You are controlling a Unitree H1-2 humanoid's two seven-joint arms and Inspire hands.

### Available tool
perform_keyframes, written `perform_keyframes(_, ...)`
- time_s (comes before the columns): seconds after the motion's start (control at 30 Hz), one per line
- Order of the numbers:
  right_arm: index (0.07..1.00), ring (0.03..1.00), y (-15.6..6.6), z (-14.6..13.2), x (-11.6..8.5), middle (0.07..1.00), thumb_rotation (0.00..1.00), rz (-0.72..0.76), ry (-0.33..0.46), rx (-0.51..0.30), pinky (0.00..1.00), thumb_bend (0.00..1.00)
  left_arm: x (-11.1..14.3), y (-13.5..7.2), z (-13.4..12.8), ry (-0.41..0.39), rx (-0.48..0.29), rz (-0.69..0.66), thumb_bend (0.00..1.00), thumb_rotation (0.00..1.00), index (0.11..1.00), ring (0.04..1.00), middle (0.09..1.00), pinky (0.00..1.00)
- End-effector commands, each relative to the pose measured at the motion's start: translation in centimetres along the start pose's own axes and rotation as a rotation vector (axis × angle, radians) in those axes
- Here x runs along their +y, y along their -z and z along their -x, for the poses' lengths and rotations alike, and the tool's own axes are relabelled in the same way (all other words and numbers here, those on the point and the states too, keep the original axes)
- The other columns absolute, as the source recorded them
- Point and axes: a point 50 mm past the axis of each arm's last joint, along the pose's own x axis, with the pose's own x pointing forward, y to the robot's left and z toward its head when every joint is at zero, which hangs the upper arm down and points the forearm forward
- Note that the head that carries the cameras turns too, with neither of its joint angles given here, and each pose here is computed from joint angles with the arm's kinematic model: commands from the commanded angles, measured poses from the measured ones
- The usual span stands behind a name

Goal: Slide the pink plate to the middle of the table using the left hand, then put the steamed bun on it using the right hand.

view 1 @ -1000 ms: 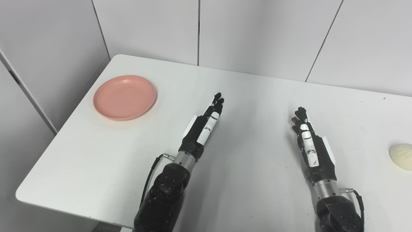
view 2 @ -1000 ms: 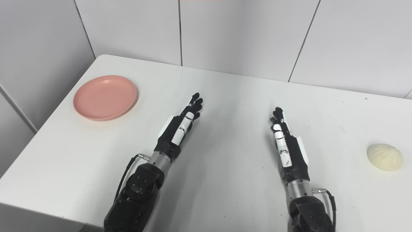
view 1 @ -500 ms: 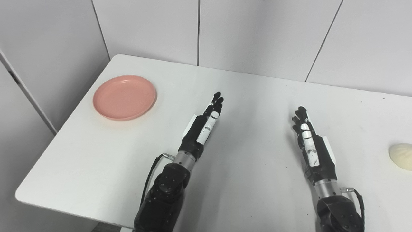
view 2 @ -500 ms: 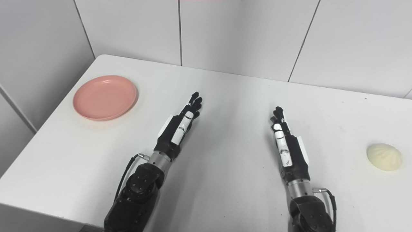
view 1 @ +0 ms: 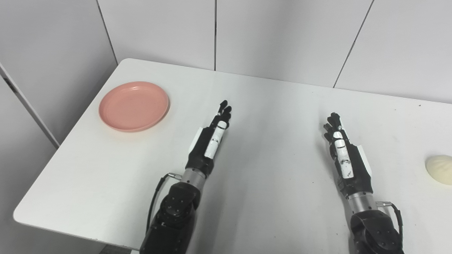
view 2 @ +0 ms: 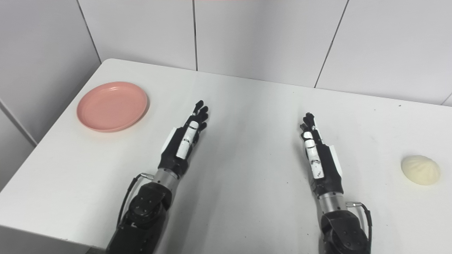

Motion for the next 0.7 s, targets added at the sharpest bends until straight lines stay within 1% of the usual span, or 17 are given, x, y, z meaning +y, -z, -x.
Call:
perform_keyframes(0.0,1.000,1.000,3.5,2.9,-0.6,1.000,1.00,-0.017,0.018,0.093,1.00,0.19,0.2,-2.8,-1.5,-0.006,-0.106,-0.011,0.53,1.00,0.990,0.971,0.977,0.97)
perform_keyframes(0.1,1.000,1.000,3.2,3.0,-0.6,1.000,1.00,-0.016,0.019,0.091,1.00,0.19,0.5,-4.1,-1.9,-0.027,-0.148,0.004,0.55,1.00,0.984,0.966,0.969,0.99)
perform_keyframes(0.23,1.000,1.000,3.3,3.0,-0.8,1.000,1.00,-0.010,0.023,0.088,1.00,0.17,1.2,-5.9,-2.2,-0.061,-0.197,0.016,0.55,1.00,0.979,0.963,0.967,1.00)
perform_keyframes(0.37,1.000,1.000,3.3,2.9,-1.1,1.000,1.00,-0.012,0.022,0.084,1.00,0.16,2.1,-7.1,-2.2,-0.086,-0.241,0.018,0.56,1.00,0.972,0.957,0.966,0.98)
perform_keyframes(0.53,1.000,1.000,3.3,3.0,-1.4,1.000,1.00,-0.015,0.020,0.084,1.00,0.18,3.7,-9.4,-2.0,-0.137,-0.314,0.007,0.57,1.00,0.964,0.950,0.961,1.00)
perform_keyframes(0.67,1.000,1.000,3.3,3.0,-1.7,1.000,1.00,-0.010,0.013,0.077,1.00,0.19,5.4,-11.0,-1.8,-0.194,-0.380,-0.010,0.56,1.00,0.961,0.946,0.957,1.00)
